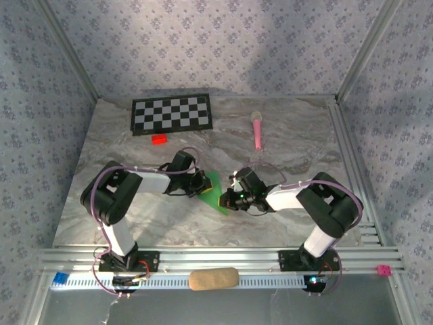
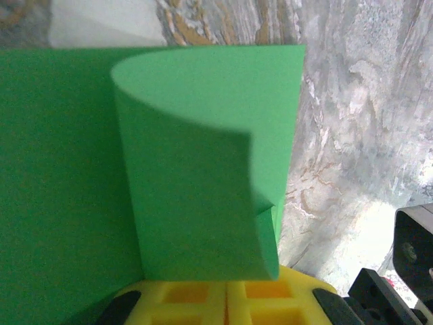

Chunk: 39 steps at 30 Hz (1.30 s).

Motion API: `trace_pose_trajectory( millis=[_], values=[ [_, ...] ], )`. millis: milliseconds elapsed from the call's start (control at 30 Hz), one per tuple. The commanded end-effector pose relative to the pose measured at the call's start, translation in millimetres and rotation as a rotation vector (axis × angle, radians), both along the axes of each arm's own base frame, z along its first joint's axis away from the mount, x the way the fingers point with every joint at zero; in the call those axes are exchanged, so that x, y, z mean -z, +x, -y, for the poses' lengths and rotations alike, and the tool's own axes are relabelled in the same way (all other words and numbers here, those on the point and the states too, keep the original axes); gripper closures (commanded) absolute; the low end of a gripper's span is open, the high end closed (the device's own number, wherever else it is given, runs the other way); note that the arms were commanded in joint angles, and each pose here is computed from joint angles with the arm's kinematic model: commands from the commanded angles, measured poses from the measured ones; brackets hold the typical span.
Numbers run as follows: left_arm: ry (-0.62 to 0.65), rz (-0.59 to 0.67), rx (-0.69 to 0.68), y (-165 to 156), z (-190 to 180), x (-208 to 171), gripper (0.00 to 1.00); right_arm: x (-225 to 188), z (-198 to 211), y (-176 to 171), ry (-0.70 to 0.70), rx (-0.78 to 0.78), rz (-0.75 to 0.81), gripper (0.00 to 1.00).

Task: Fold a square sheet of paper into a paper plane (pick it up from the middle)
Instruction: Fourth fold the wing at the center of the table.

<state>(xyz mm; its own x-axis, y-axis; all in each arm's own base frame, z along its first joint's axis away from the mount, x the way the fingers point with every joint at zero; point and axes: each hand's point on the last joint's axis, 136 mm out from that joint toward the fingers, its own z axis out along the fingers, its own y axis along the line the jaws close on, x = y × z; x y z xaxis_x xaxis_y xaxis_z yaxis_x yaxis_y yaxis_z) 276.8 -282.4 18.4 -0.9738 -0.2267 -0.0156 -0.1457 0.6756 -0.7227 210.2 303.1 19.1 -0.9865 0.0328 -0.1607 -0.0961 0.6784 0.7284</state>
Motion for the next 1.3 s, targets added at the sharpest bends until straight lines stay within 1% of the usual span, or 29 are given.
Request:
trace_pose_trajectory(
  millis=[0, 300, 500, 733, 933, 1100, 1267],
  values=[
    [0.095, 0.031, -0.074, 24, -24, 15, 0.91, 46, 39, -36, -0.181, -0.007, -0.157, 0.99],
    [0.091, 0.035, -0.086, 37, -32, 14, 0.89, 47, 40, -37, -0.18, -0.014, -0.164, 1.0],
    [0.107, 0.027, -0.097, 48, -41, 18, 0.89, 46, 40, -40, -0.176, -0.027, -0.166, 1.0],
    [0.117, 0.033, -0.106, 61, -50, 14, 0.89, 43, 41, -41, -0.168, -0.045, -0.163, 1.0],
    [0.15, 0.033, -0.109, 63, -57, 16, 0.89, 43, 43, -45, -0.162, -0.068, -0.167, 1.0],
    [0.153, 0.067, -0.105, 65, -58, -1, 0.89, 40, 46, -47, -0.157, -0.091, -0.163, 1.0],
    [0.166, 0.139, -0.141, 68, -66, -31, 0.89, 39, 46, -49, -0.145, -0.114, -0.166, 1.0]
  ],
)
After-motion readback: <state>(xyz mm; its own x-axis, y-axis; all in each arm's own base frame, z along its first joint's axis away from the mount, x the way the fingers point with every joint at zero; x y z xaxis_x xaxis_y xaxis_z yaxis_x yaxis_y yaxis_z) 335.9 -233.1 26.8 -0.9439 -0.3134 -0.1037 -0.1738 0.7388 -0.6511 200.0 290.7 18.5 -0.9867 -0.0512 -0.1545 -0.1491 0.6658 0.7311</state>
